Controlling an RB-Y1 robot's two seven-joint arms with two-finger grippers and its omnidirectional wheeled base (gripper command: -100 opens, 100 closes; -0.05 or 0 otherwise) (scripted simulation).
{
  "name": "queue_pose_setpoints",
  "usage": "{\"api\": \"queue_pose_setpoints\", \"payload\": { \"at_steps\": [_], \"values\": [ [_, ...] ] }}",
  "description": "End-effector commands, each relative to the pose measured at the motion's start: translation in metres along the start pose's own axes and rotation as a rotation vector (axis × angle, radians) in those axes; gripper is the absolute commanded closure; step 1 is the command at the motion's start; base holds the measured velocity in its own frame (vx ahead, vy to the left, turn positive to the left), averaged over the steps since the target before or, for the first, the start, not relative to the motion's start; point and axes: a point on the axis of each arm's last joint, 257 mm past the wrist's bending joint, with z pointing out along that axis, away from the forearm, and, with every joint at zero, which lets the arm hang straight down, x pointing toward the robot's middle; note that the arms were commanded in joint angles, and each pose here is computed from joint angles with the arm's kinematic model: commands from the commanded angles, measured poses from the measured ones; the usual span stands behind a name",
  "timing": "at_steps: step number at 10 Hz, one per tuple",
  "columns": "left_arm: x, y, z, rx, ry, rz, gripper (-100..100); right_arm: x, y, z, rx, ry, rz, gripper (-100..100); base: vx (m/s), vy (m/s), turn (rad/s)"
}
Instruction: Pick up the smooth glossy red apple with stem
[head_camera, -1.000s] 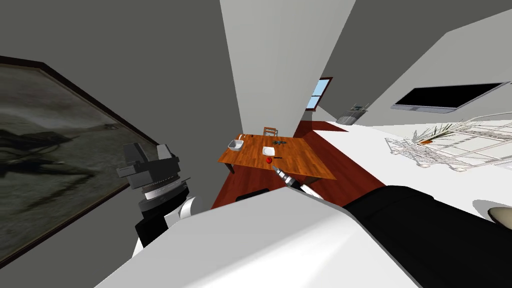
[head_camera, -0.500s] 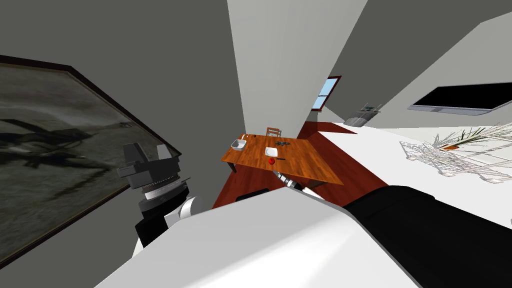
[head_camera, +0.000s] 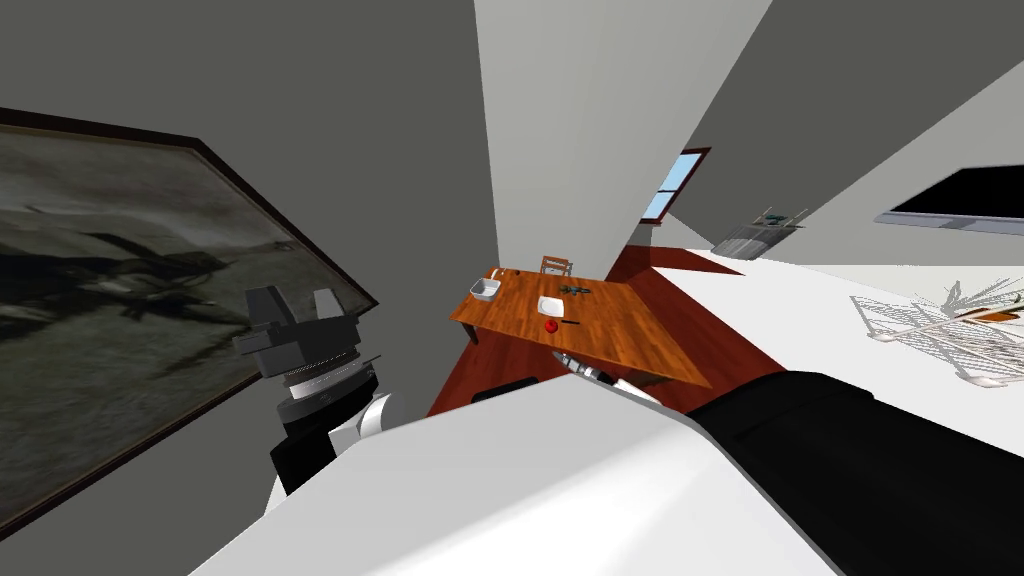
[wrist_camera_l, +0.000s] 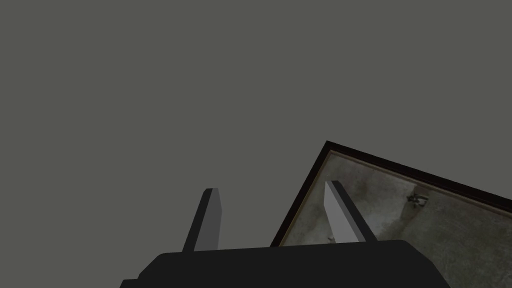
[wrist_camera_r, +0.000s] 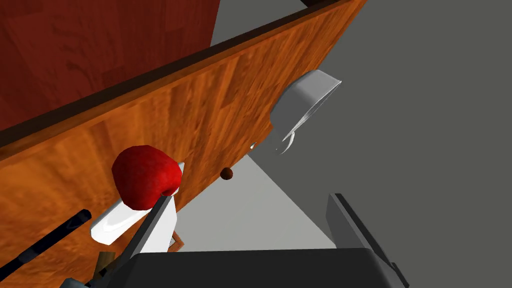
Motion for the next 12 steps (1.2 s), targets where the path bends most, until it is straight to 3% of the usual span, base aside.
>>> {"api": "queue_pose_setpoints", "payload": {
  "at_steps": [1,3,5,6,7,9,11,12],
  "values": [
    [0.000,0.000,0.000,0.000,0.000,0.000,0,0.008,-0.019,-0.010,0.044,0.033,-0.016,-100,0.048,0.026,0.143],
    [0.000,0.000,0.000,0.000,0.000,0.000,0,0.030,-0.077,-0.043,0.164,0.150,-0.086,-100,0.086,0.045,0.303],
    [0.000,0.000,0.000,0.000,0.000,0.000,0,0.028,-0.080,-0.045,0.171,0.153,-0.092,-100,0.059,0.027,0.024],
    [0.000,0.000,0.000,0.000,0.000,0.000,0,0.031,-0.103,-0.062,0.217,0.206,-0.135,-100,0.053,0.037,0.246],
    [0.000,0.000,0.000,0.000,0.000,0.000,0,0.033,-0.109,-0.066,0.233,0.210,-0.133,-100,0.062,0.032,0.133],
    [0.000,0.000,0.000,0.000,0.000,0.000,0,0.033,-0.154,-0.105,0.332,0.311,-0.217,-100,0.122,0.052,0.279],
    [0.000,0.000,0.000,0.000,0.000,0.000,0,0.034,-0.159,-0.110,0.345,0.314,-0.216,-100,0.076,0.034,0.042],
    [0.000,0.000,0.000,0.000,0.000,0.000,0,0.030,-0.178,-0.130,0.391,0.360,-0.257,-100,0.066,0.044,0.209]
  ]
}}
